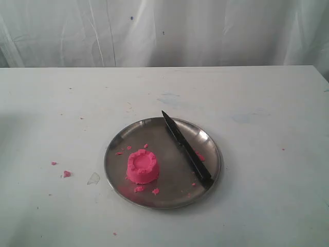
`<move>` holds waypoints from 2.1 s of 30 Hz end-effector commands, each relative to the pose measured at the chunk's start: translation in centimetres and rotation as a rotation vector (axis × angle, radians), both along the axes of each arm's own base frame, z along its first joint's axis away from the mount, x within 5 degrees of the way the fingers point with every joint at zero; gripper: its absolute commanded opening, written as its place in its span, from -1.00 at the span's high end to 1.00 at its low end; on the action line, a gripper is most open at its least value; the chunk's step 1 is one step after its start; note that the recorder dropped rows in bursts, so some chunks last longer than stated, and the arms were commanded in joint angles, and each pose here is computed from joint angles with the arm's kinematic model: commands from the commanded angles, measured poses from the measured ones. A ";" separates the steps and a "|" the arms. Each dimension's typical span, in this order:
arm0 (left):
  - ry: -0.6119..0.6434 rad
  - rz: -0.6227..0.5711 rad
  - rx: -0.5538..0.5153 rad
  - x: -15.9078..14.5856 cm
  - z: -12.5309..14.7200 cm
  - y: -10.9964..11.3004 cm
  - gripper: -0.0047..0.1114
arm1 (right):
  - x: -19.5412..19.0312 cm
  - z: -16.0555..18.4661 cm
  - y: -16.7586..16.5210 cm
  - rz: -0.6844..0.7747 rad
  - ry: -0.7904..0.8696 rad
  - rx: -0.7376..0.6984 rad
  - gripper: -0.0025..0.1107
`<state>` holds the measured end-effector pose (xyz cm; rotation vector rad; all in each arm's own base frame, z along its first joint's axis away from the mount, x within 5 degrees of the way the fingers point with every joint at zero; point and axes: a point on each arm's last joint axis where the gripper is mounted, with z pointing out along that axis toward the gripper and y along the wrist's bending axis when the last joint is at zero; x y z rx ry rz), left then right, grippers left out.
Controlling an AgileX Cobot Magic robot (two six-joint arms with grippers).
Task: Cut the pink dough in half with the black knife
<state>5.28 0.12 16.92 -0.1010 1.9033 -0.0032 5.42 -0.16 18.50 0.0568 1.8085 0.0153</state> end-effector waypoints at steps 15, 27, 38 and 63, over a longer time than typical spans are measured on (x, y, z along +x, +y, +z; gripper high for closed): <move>-0.006 -0.004 -0.005 0.0 0.0 0.0 0.92 | 0.2 1.5 0.0 0.005 -0.177 -0.025 0.96; -0.006 -0.004 -0.005 0.0 0.0 0.0 0.92 | -0.4 5.4 0.2 0.026 -0.622 0.022 0.96; -0.006 -0.004 -0.005 0.0 0.0 0.0 0.92 | -3.0 9.0 0.3 0.055 -1.103 0.046 0.96; -0.006 -0.068 -0.005 0.0 0.0 -0.4 0.92 | 3.3 13.6 0.1 -0.021 -0.628 -0.403 0.96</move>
